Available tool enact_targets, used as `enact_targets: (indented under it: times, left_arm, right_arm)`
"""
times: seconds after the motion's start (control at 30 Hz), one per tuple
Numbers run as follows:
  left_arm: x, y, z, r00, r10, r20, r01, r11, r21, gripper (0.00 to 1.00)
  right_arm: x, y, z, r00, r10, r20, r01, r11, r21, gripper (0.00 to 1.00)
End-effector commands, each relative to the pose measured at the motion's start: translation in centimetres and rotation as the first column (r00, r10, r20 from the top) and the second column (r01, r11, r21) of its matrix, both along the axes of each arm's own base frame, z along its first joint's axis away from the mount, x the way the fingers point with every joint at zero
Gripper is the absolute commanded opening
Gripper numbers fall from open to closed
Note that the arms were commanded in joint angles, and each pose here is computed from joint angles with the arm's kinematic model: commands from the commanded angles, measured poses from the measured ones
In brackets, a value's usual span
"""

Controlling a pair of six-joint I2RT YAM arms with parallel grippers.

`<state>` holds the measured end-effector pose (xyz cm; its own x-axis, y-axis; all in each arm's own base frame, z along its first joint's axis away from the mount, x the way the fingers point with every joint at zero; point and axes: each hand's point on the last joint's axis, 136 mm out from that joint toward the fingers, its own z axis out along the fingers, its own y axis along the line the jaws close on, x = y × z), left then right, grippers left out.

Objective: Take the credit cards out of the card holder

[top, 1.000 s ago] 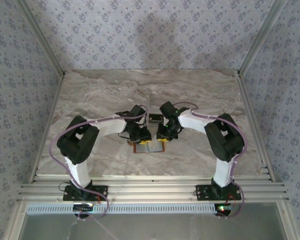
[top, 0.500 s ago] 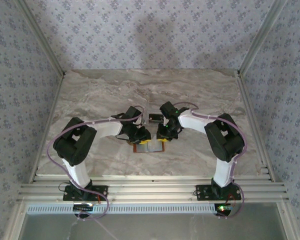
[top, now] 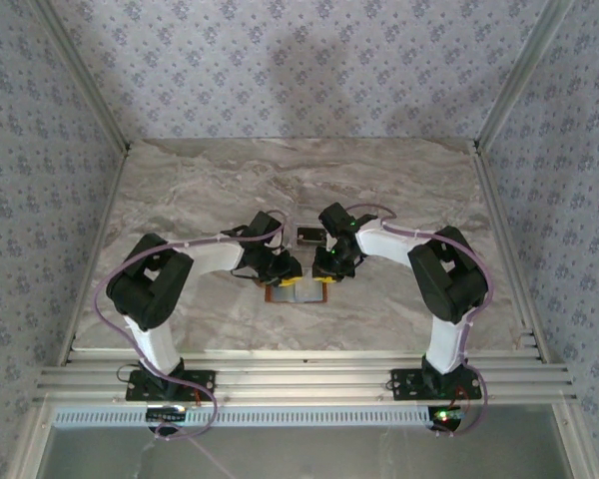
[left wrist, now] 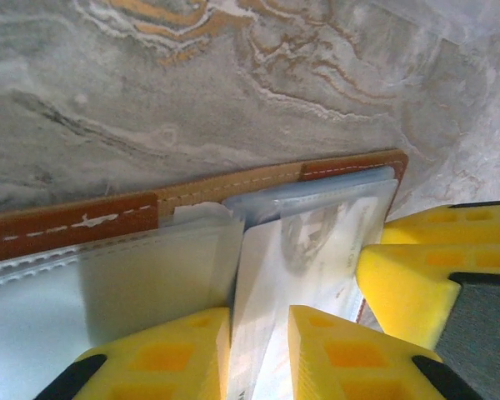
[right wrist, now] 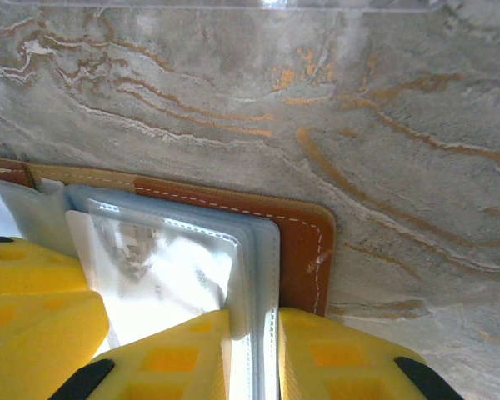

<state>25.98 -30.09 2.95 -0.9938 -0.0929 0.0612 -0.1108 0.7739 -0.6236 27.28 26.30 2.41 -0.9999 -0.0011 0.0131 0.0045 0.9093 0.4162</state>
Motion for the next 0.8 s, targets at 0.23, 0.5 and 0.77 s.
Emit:
enact_targets:
  times: [0.23,0.5,0.77]
  left_arm:
    - [0.2,-0.4,-1.4,1.000,-0.009,0.000,0.009,0.999,-0.049,0.18]
    - [0.4,-0.6,-1.1,1.000,-0.004,0.020,0.006,0.993,-0.117,0.10]
    - [0.3,0.4,0.0,0.998,-0.016,0.064,0.022,0.996,-0.082,0.03]
  right_arm:
    - [-1.5,-1.1,-2.2,0.998,0.012,-0.058,-0.015,0.998,-0.059,0.22]
    - [-1.4,-1.1,-2.1,0.998,0.010,-0.056,-0.013,0.998,-0.054,0.22]
    - [-1.3,-1.8,-2.2,0.999,-0.011,-0.049,0.007,0.998,-0.068,0.27]
